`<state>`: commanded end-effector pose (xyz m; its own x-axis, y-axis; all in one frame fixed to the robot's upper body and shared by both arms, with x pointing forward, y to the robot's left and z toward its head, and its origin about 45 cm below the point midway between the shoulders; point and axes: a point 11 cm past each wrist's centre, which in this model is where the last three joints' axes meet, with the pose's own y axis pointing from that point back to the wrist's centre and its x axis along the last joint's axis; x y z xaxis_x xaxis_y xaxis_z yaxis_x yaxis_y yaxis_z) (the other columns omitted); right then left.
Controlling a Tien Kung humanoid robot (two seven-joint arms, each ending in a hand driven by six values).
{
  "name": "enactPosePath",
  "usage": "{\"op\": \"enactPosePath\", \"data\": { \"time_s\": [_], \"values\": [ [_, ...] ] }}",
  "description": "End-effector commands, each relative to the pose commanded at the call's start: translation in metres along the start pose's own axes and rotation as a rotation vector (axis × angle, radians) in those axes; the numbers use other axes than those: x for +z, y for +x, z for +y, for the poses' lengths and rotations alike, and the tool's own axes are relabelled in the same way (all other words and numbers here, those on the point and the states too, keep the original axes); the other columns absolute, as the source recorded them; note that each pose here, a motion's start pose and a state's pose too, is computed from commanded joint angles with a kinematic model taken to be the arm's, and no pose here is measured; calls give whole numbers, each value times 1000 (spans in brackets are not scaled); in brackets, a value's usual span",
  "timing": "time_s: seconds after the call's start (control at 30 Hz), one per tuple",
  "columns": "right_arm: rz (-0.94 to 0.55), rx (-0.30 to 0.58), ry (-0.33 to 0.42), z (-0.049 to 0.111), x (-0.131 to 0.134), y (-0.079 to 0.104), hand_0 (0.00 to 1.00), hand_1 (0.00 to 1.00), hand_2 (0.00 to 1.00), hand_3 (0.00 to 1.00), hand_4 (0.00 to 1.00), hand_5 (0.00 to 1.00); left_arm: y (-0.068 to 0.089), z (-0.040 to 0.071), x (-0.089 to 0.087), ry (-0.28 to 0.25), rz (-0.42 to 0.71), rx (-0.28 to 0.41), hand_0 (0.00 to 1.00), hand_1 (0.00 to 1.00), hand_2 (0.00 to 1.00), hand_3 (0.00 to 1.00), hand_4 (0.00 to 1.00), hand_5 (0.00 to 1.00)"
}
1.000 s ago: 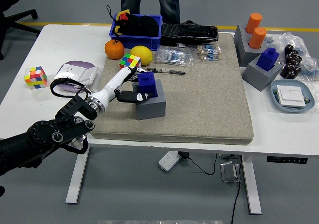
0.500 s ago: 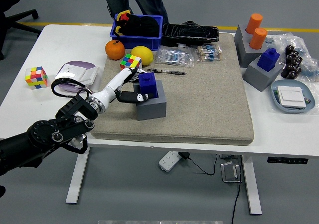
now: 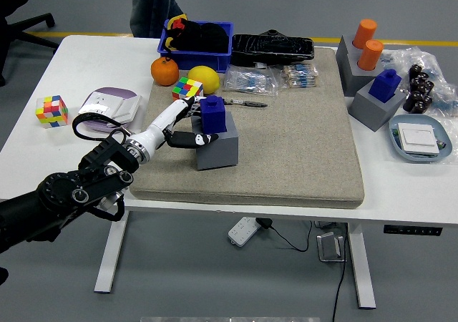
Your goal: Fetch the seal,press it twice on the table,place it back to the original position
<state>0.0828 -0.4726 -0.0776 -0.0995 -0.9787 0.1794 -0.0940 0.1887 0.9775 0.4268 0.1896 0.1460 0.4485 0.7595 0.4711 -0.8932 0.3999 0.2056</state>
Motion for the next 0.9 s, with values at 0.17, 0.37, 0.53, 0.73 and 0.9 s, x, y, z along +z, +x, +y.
{"op": "enactPosePath", "data": {
  "time_s": [0.17, 0.37, 0.53, 0.73, 0.9],
  "values": [
    [-1, -2, 0, 0, 1, -1, 864, 773, 729, 743, 794, 567, 1, 0, 0, -2, 1, 3, 833, 817, 774, 836, 998, 229],
    [-2, -2, -1, 0, 1, -1, 863, 773, 729, 742, 794, 565, 1, 0, 2, -7, 5, 6, 829, 813, 761, 828, 998, 225],
    [-3, -2, 1, 0, 0, -1, 863, 773, 729, 742, 794, 565, 2, 0, 4, -13, 10, 9, 829, 813, 761, 828, 998, 225],
    [-5, -3, -1, 0, 1, -1, 863, 773, 728, 743, 794, 566, 3, -1, 12, -39, 20, 13, 825, 802, 741, 821, 998, 222],
    [-6, -3, 2, 0, 0, -2, 863, 773, 725, 742, 794, 565, 3, 0, 16, -54, 33, 17, 802, 766, 701, 810, 998, 210]
  ]
}}
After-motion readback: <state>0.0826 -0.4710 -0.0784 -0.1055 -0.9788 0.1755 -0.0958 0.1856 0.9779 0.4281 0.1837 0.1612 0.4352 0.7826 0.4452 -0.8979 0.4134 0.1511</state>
